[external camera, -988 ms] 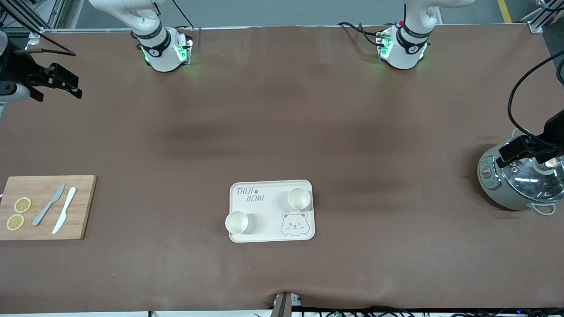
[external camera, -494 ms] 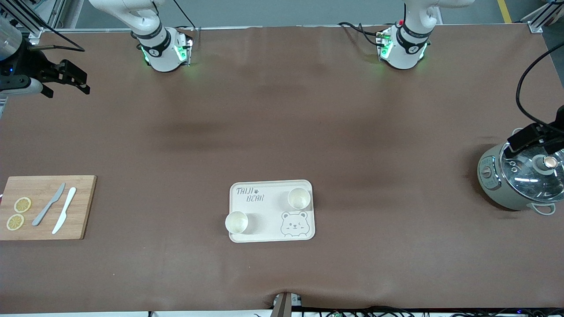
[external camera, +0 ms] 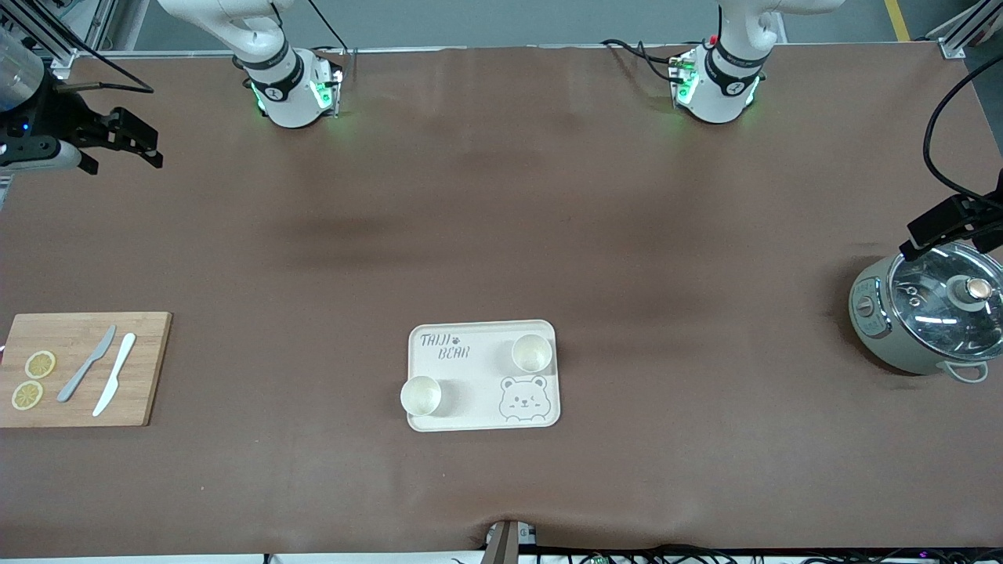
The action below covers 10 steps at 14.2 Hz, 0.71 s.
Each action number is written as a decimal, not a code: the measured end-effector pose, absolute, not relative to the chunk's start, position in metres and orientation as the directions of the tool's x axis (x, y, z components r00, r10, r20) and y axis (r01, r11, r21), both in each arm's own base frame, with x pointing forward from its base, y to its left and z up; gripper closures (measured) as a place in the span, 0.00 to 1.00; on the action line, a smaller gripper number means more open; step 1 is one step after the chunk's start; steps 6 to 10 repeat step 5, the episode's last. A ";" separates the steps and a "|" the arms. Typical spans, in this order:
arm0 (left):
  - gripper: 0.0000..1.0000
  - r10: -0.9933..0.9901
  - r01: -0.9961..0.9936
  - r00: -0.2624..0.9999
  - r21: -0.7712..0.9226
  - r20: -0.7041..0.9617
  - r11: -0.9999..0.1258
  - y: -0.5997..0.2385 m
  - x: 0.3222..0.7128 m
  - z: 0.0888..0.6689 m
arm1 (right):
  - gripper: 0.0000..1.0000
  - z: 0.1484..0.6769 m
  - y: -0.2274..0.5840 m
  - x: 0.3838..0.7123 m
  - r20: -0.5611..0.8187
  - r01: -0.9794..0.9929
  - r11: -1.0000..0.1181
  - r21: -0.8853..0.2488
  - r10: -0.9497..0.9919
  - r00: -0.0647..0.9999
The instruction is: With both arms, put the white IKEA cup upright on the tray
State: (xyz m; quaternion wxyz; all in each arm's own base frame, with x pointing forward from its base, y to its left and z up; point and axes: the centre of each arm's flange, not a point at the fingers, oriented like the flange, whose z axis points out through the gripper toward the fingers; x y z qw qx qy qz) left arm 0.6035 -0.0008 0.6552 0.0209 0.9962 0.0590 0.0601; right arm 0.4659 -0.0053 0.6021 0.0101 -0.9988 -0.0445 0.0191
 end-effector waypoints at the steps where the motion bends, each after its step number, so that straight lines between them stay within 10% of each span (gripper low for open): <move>1: 0.00 0.119 0.114 0.986 0.045 0.117 -0.992 -0.001 0.603 0.655 | 0.00 0.602 -0.005 0.466 -0.039 0.088 -0.996 -0.022 0.089 0.995; 10: 0.00 0.118 0.113 0.986 0.043 0.114 -0.993 -0.002 0.604 0.654 | 0.00 0.603 -0.005 0.467 -0.026 0.088 -0.996 -0.021 0.089 0.996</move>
